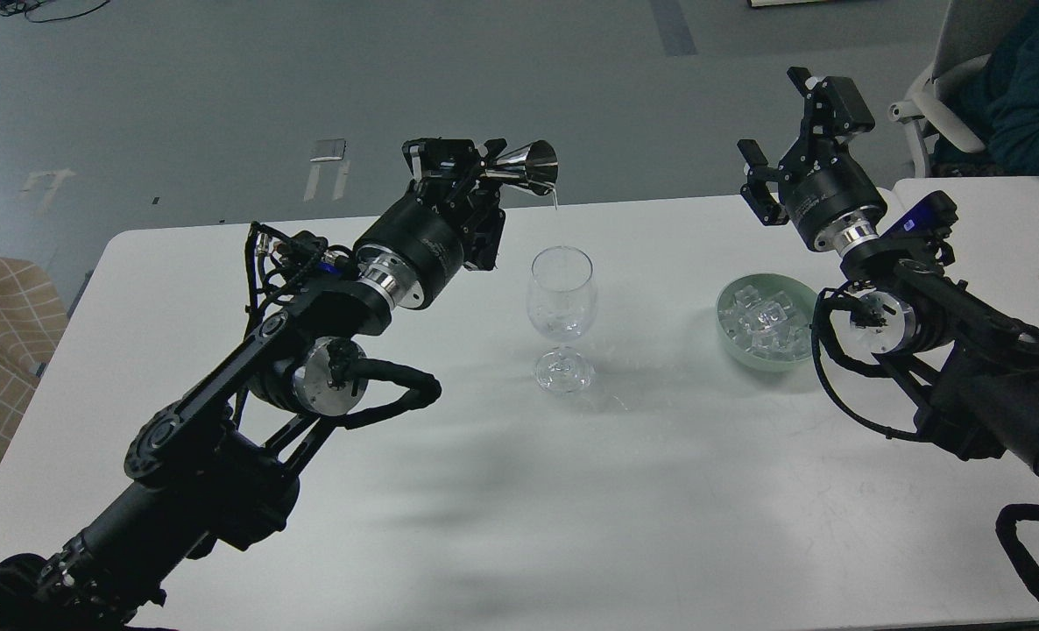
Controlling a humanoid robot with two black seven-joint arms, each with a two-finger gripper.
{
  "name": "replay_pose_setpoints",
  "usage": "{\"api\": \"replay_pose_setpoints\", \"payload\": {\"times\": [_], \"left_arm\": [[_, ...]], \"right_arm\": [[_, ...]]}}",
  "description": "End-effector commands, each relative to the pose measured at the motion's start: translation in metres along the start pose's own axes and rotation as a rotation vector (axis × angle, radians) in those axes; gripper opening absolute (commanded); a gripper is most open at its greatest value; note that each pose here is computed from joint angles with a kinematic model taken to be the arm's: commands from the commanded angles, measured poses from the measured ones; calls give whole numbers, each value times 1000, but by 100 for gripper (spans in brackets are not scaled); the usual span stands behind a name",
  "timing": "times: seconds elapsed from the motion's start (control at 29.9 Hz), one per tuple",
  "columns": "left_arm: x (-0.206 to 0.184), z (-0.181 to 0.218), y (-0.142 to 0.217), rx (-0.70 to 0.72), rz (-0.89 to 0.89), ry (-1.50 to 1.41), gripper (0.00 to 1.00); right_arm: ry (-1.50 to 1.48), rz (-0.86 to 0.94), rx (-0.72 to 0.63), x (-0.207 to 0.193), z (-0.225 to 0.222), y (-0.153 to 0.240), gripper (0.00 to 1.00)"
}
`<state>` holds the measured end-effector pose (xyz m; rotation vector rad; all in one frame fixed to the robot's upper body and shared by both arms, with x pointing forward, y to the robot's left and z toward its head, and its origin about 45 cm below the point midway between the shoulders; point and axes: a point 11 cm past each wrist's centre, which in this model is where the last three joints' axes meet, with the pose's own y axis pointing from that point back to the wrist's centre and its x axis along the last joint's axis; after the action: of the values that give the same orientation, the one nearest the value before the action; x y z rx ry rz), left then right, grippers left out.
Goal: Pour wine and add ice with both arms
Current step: 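Tilt the jigger with the left gripper to pour into the glass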
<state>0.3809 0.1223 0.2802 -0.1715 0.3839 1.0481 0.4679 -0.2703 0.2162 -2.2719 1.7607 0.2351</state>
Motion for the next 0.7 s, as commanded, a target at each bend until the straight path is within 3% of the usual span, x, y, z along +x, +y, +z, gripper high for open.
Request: {"api": "replay_pose_setpoints", "payload": {"times": [0.0, 0.67], "left_arm": [[1, -1, 1, -8, -2, -24, 0], [1, 3, 3, -57, 4, -164, 0]], "right_arm": [[0, -1, 0, 0, 0, 0, 100], [0, -1, 0, 0, 0, 0, 100]]}}
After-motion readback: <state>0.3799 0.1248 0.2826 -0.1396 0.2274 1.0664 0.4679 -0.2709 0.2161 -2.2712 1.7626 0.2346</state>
